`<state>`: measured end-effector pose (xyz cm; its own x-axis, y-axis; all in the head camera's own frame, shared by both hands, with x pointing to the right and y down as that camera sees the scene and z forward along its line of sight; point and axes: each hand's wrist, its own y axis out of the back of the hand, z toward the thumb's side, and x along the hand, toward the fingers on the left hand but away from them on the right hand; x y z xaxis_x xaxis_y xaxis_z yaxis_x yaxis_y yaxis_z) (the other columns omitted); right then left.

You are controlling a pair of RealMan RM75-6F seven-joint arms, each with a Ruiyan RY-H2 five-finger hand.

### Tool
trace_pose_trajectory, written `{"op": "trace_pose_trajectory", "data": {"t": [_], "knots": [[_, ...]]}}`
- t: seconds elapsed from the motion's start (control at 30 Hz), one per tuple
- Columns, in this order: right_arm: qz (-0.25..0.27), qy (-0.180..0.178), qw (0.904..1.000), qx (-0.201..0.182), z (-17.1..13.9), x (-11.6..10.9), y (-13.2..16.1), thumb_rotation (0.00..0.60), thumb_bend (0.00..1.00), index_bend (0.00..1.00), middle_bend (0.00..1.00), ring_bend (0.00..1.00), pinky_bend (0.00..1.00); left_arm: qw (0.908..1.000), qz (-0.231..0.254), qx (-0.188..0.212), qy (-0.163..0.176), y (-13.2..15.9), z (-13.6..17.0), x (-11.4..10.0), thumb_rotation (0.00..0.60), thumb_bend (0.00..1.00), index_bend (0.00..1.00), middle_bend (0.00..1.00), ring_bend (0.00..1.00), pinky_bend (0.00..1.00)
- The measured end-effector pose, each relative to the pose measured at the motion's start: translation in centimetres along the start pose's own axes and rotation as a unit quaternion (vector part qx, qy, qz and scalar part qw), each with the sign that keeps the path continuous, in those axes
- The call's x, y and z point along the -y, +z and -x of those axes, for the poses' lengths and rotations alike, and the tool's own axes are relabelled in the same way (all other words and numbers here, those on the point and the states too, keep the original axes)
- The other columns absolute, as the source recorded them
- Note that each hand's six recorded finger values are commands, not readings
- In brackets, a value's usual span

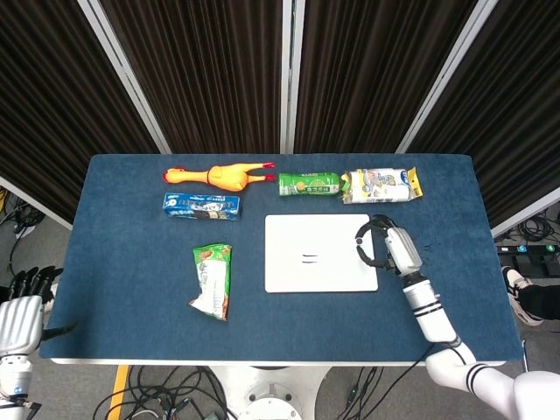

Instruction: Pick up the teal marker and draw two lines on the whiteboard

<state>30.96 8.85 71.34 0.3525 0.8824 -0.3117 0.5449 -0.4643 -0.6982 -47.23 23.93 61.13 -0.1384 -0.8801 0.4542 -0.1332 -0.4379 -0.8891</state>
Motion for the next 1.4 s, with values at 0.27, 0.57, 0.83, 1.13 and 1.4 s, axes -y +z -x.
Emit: {"op": "trace_pose_trajectory", "data": {"t": [0.27,0.57,0.83,1.13,1.4], "knots": [[-0.395,0.048,0.9150,-0.068,-0.5,-3.1,-2.2,0.600,0.54,0.70,0.54,0.25,0.02,1.0000,-0.003,0.000,-0.003,0.5,0.2,-0.1,0.600,0.01,0.16,0.11,0.04,0.02],[-0.578,0.106,0.8004,-0.118,-1.7,-2.2,-4.9,0.600,0.53,0.66,0.50,0.19,0.00,0.9999,-0.006,-0.007,-0.007,0.5,0.6,-0.3,0.600,0.01,0.16,0.11,0.04,0.02],[-0.593,0.143,0.7866,-0.094,-3.0,-0.1,-6.9,0.600,0.53,0.24,0.18,0.00,0.00,0.9999,-0.006,-0.008,-0.008,0.5,0.6,-0.4,0.600,0.01,0.16,0.11,0.04,0.02],[-0.619,0.146,0.7700,-0.056,-4.5,0.0,-8.0,0.600,0.50,0.00,0.00,0.00,0.00,1.0000,-0.006,-0.005,-0.001,0.6,0.4,-0.6,0.600,0.01,0.16,0.11,0.04,0.02],[-0.474,0.064,0.8781,0.020,-7.4,-3.0,-5.6,0.600,0.38,0.02,0.15,0.00,0.00,0.9999,-0.008,0.002,0.009,0.8,0.3,-0.8,0.600,0.01,0.16,0.11,0.04,0.02]]}}
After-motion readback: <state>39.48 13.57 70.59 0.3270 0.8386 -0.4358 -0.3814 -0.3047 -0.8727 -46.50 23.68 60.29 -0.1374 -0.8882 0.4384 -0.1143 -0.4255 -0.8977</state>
